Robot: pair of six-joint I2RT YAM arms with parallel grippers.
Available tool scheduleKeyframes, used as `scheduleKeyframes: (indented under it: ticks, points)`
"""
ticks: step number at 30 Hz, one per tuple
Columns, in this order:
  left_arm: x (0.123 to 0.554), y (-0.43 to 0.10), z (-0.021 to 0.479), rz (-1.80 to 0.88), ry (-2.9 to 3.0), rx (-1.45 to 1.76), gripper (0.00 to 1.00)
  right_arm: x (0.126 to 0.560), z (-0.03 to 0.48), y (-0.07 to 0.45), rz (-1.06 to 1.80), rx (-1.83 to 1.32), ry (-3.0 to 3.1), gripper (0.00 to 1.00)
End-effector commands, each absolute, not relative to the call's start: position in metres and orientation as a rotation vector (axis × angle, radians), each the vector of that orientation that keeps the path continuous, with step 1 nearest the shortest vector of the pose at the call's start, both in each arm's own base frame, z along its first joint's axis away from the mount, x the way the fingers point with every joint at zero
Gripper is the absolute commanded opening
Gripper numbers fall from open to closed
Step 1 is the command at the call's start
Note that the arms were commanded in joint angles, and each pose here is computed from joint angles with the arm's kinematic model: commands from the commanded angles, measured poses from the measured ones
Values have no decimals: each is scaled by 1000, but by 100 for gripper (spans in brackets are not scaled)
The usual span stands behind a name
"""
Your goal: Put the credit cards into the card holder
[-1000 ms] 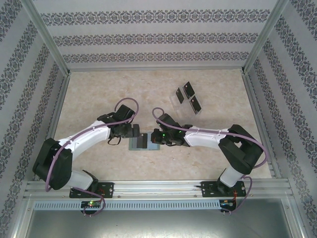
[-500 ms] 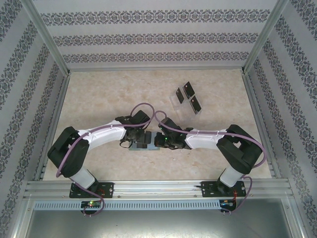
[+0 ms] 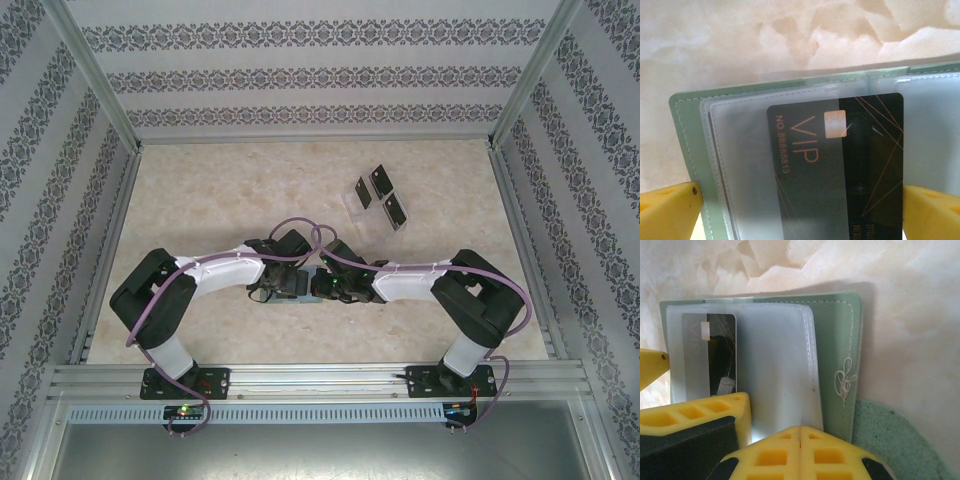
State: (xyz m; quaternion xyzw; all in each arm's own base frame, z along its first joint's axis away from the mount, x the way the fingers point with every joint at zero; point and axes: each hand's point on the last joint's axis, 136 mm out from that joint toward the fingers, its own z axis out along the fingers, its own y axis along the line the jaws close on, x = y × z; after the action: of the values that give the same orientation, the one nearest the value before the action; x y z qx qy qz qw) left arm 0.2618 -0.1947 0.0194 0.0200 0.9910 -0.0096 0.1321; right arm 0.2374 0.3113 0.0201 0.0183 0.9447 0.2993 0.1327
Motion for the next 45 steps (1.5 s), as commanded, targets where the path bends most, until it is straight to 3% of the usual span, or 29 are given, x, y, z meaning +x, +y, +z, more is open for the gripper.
scheduleKeyframes:
  ticks: [1, 29, 45]
  points:
    - [262, -182, 21, 90, 2854, 51, 100, 233, 5, 302, 806, 84, 2780, 0]
    - [261, -130, 20, 189, 2843, -69, 100, 232, -3, 295, 759, 115, 2811, 0]
    - [283, -140, 28, 136, 2800, -112, 100, 233, -7, 299, 761, 107, 2824, 0]
